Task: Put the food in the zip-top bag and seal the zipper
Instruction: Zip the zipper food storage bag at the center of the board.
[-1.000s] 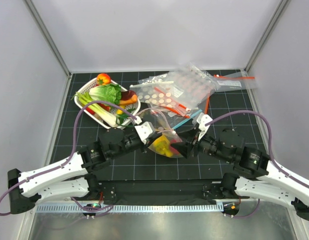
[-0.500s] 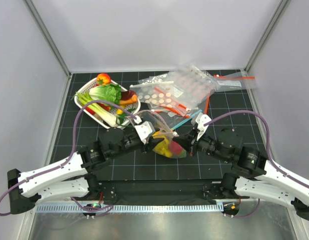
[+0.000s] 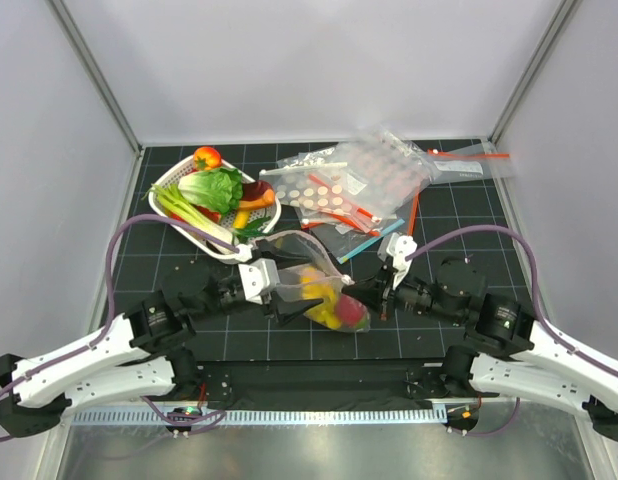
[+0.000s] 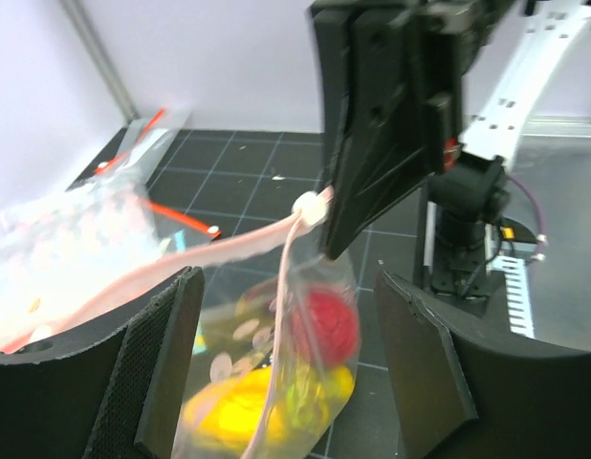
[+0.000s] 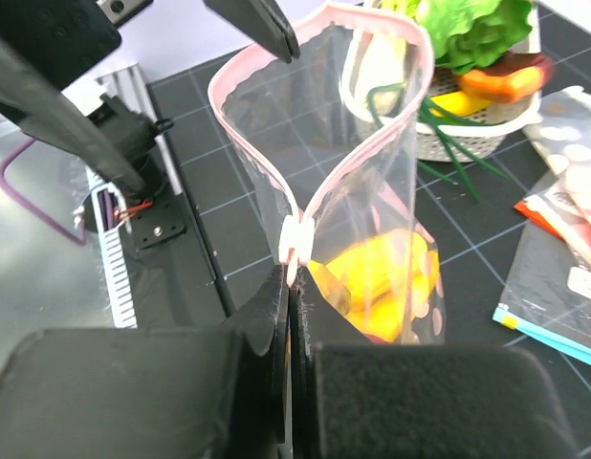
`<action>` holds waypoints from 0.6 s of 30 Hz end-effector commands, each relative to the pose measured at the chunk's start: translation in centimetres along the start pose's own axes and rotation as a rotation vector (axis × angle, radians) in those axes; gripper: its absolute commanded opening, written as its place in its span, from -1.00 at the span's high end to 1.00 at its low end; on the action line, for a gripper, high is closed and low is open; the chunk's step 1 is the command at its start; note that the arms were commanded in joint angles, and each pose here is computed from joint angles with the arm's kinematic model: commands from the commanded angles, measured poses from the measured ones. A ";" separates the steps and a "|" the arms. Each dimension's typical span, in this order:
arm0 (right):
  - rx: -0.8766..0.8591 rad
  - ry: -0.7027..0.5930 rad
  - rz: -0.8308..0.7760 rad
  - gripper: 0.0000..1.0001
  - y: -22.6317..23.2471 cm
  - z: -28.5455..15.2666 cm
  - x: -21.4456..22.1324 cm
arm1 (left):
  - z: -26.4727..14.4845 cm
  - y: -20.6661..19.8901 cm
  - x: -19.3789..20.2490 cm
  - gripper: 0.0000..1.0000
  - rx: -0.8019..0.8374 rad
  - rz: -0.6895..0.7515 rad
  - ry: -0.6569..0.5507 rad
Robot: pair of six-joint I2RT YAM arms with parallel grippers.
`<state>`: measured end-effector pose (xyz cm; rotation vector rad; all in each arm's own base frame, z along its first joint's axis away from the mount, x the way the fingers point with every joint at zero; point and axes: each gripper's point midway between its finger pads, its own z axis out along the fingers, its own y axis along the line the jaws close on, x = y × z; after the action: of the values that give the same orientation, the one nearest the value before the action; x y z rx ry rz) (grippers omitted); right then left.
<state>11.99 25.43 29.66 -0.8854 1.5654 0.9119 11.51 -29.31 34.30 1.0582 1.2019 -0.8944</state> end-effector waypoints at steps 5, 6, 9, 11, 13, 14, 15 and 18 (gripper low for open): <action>-0.146 -0.024 -0.045 0.98 2.6 0.4 -1.0 | 0.4 -2.9 -2.3 -0.68 0.169 0.074 -0.065; -0.159 -0.025 -0.050 0.98 2.8 0.4 -1.1 | 0.5 -3.2 -2.1 -0.71 0.183 0.077 -0.061; -0.204 -0.014 -0.056 0.98 3.6 0.4 -0.8 | 1.2 -3.8 -1.3 -0.71 0.228 0.083 -0.027; -0.234 -0.007 -0.066 0.98 4.2 0.5 -0.6 | 1.5 -3.9 -0.8 -0.69 0.233 0.087 -0.006; -0.242 -0.005 -0.068 0.98 4.4 0.4 -0.6 | 1.9 -3.8 -0.3 -0.62 0.233 0.083 0.016; -0.241 -0.002 -0.071 0.98 4.4 0.5 -0.5 | 2.1 -3.6 -0.3 -0.60 0.224 0.081 0.023; -0.243 -0.002 -0.072 0.98 4.5 0.5 -0.5 | 2.2 -3.5 0.1 -0.57 0.221 0.077 0.042; -0.243 -0.003 -0.073 0.98 4.6 0.4 -0.5 | 2.4 -3.4 0.4 -0.46 0.215 0.073 0.057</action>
<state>8.52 27.48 28.48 -1.1073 1.5135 1.0377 9.21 -32.59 31.31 1.3119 1.1695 -0.9535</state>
